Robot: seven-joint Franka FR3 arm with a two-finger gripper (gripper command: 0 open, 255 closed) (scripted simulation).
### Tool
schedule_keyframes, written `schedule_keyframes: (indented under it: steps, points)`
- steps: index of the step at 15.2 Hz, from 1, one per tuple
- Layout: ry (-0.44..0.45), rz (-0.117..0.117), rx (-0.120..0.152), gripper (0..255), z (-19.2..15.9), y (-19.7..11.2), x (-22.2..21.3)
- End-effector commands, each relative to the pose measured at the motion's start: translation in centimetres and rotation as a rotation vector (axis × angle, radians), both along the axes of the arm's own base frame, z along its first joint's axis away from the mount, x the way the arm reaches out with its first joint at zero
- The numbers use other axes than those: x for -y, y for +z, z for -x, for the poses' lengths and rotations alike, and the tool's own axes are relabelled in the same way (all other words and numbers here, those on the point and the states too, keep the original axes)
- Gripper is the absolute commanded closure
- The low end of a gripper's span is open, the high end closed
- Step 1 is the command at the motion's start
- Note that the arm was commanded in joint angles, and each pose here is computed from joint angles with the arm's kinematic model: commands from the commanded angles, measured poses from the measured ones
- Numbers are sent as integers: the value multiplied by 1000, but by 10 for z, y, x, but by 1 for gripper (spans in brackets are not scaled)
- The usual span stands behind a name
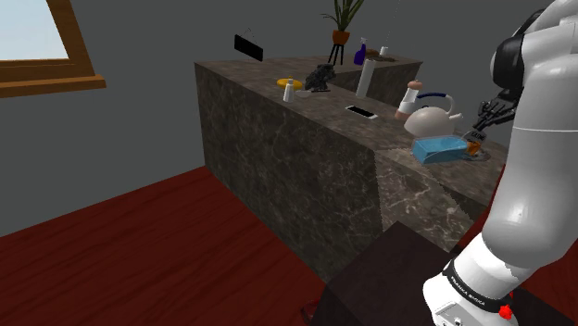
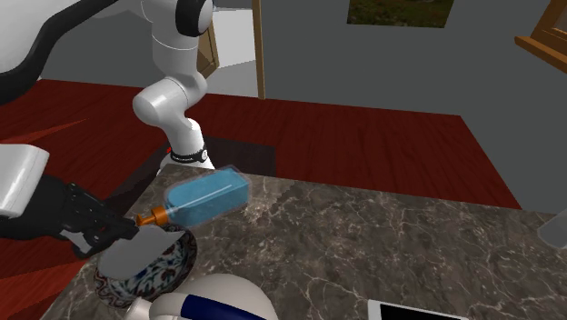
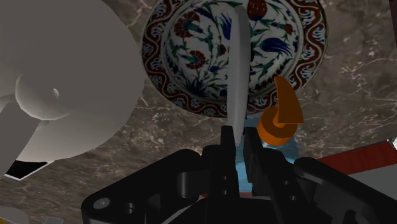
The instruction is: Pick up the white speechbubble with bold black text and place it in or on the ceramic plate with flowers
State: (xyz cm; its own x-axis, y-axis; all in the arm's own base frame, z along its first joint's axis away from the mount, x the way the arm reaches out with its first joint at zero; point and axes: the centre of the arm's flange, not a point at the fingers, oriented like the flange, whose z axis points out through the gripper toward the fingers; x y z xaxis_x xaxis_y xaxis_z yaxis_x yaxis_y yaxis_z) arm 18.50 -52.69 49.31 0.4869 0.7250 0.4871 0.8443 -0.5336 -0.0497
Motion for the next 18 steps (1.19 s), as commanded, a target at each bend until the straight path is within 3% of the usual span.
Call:
schedule_keyframes:
  steps: [1, 6, 10, 18]
  points:
    - [0, 0, 0, 0, 0, 0, 0]
    - [0, 0, 0, 0, 0, 0, 0]
    - [0, 0, 0, 0, 11, 44, 22]
    - [0, 0, 0, 0, 11, 44, 22]
